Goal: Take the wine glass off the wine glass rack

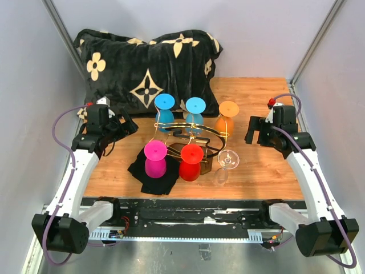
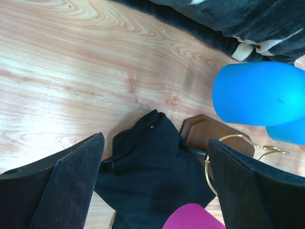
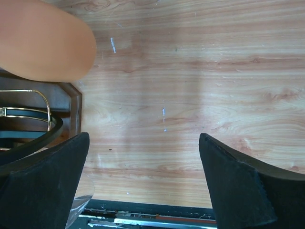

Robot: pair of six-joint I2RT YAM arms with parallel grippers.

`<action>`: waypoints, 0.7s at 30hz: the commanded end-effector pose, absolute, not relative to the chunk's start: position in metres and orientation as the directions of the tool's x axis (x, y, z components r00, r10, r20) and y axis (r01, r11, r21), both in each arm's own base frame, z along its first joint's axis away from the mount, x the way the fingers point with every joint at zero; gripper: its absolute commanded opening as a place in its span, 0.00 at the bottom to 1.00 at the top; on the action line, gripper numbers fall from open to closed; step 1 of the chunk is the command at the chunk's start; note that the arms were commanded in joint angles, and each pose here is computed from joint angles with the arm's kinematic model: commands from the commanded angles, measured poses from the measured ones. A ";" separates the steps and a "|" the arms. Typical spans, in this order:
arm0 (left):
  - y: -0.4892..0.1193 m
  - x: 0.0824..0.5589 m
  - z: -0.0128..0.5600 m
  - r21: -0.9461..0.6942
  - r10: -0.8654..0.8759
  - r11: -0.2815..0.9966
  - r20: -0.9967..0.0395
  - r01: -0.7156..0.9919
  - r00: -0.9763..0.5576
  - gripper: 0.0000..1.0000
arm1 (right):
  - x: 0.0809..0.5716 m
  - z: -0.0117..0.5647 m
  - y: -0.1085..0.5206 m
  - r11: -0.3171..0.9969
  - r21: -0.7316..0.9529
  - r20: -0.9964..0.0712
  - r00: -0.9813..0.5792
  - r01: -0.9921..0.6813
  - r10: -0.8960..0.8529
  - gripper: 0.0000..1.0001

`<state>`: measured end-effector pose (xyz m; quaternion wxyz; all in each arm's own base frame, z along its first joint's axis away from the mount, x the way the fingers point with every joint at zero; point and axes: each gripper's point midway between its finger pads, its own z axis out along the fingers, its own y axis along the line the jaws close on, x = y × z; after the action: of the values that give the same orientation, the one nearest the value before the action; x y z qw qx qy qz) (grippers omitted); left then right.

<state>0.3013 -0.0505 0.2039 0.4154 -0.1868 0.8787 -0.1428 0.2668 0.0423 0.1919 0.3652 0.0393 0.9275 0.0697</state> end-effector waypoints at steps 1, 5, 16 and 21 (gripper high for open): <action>-0.051 0.299 0.206 -0.416 -0.447 0.888 -0.682 -0.196 -0.579 0.95 | 0.273 0.204 0.041 0.988 0.147 -0.674 -0.725 0.056 0.141 0.98; -0.049 0.294 0.200 -0.402 -0.441 0.892 -0.676 -0.206 -0.590 0.95 | 0.282 0.237 0.062 0.968 0.248 -0.731 -0.661 -0.023 0.172 0.98; -0.058 0.281 0.152 -0.417 -0.461 0.877 -0.584 -0.240 -0.669 0.90 | 0.273 0.274 0.089 0.912 0.385 -0.788 -0.565 -0.145 0.242 0.99; -0.087 0.264 0.110 -0.470 -0.460 0.852 -0.462 -0.231 -0.758 0.85 | 0.264 0.264 0.084 0.921 0.365 -0.789 -0.570 -0.135 0.229 0.98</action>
<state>0.2750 -0.0619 0.1323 0.3334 -0.1946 0.9093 -0.1556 0.2759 0.0791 0.2709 0.4712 0.0390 0.8598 0.1930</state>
